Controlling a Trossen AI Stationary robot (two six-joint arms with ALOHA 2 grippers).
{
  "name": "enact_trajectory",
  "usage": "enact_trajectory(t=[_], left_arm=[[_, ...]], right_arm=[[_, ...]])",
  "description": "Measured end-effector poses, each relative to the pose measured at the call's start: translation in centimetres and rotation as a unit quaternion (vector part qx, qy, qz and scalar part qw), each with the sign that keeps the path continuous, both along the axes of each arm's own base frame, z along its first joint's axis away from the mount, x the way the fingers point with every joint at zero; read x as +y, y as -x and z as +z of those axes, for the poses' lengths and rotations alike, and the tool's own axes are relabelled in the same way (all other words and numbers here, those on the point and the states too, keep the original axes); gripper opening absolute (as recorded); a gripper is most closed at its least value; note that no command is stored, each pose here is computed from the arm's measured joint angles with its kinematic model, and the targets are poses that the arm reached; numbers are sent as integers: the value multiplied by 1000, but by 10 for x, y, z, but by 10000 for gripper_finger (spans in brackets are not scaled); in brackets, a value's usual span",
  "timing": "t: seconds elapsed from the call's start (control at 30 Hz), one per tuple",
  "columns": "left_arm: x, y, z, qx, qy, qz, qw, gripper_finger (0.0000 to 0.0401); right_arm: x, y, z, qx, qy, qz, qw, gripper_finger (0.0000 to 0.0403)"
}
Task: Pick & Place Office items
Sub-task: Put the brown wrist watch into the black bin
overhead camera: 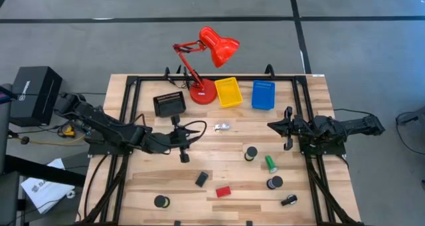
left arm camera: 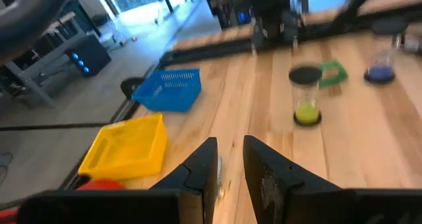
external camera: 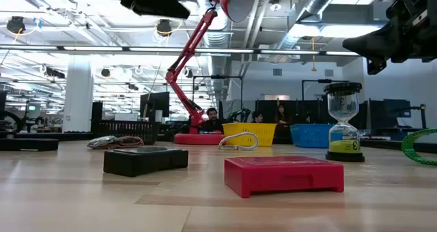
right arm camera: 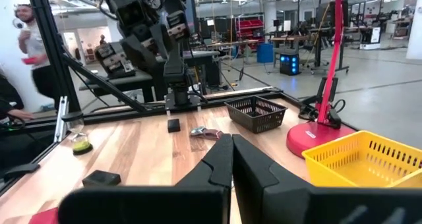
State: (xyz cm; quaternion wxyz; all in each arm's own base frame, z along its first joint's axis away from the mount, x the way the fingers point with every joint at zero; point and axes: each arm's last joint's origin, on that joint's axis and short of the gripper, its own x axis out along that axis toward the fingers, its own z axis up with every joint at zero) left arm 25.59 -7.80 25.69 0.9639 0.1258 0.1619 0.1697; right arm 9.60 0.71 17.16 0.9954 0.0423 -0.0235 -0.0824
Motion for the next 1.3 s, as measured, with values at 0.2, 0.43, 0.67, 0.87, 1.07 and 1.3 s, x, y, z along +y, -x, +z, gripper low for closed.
enact_trajectory(t=[0.2, 0.43, 0.67, 0.87, 1.07, 1.3], left_arm=[[5, -4, 5, -27, 15, -1, 1000, 66], [33, -3, -17, 15, 41, 45, 998, 67], [71, 18, -71, 111, 127, 137, 976, 96], [87, 34, -100, 141, 235, 144, 951, 147], [84, 48, -119, 155, 272, 165, 935, 183], [80, 61, -134, 169, 292, 181, 924, 202]], right_arm=[[0, 0, 0, 0, 1, 0, 1000, 0], [0, 0, 0, 0, 1, 0, 1000, 0], [0, 0, 0, 0, 1, 0, 1000, 0], [0, 0, 0, 0, 1, 0, 1000, 0], [0, 0, 0, 0, 1, 0, 1000, 0], [0, 0, 0, 0, 1, 0, 1000, 0]])
